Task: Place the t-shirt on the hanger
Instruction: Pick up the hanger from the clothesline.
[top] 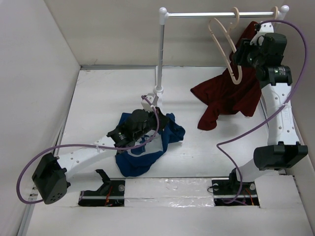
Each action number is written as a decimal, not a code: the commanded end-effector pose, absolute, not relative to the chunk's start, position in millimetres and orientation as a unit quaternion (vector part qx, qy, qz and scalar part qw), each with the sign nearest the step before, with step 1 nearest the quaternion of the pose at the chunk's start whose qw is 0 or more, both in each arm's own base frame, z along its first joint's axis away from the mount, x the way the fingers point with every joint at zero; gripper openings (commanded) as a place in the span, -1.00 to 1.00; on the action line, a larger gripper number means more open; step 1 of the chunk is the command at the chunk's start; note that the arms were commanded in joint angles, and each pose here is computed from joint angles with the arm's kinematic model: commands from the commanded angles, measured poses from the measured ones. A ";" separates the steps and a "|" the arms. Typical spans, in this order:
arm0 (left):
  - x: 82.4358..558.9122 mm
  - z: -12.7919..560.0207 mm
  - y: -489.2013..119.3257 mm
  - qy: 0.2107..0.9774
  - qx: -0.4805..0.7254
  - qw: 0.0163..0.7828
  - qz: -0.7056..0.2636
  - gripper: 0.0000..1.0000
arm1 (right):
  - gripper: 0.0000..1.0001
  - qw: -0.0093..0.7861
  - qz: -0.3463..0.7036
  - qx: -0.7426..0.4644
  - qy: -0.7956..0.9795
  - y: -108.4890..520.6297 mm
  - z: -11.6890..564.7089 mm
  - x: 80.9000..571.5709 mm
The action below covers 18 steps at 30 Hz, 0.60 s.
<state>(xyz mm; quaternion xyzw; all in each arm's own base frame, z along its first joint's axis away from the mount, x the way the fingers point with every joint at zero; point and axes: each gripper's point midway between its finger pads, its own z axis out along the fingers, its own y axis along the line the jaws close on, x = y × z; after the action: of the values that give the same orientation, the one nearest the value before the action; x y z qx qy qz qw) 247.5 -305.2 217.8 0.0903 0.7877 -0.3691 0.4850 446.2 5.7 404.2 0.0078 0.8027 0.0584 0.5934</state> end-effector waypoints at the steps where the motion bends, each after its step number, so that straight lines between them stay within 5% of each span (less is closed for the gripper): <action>1: 246.1 227.6 -309.3 0.774 0.087 0.492 -0.389 -1.00 | 0.08 0.609 0.055 -0.002 0.791 9.9 411.3 451.0; 3: 246.2 226.1 -309.5 0.776 0.086 0.490 -0.387 -1.00 | -0.16 0.616 0.058 -0.002 0.786 10.5 413.3 454.4; 12: 245.8 224.7 -307.1 0.776 0.083 0.492 -0.386 -1.00 | -0.63 0.624 0.043 -0.004 0.780 19.8 419.0 457.1; 14: 245.5 225.7 -307.0 0.776 0.084 0.491 -0.386 -1.00 | -0.92 0.628 0.041 -0.003 0.777 18.7 422.1 456.5; 18: 245.9 227.8 -305.4 0.774 0.080 0.495 -0.386 -1.00 | -1.00 0.640 0.050 -0.008 0.767 22.3 432.1 453.4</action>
<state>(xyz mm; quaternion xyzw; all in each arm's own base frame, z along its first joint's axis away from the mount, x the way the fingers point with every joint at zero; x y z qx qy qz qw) 246.6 -304.5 212.4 0.0867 0.7918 -0.3683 0.4796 452.3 21.8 396.1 -0.0032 0.8044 0.0522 0.5918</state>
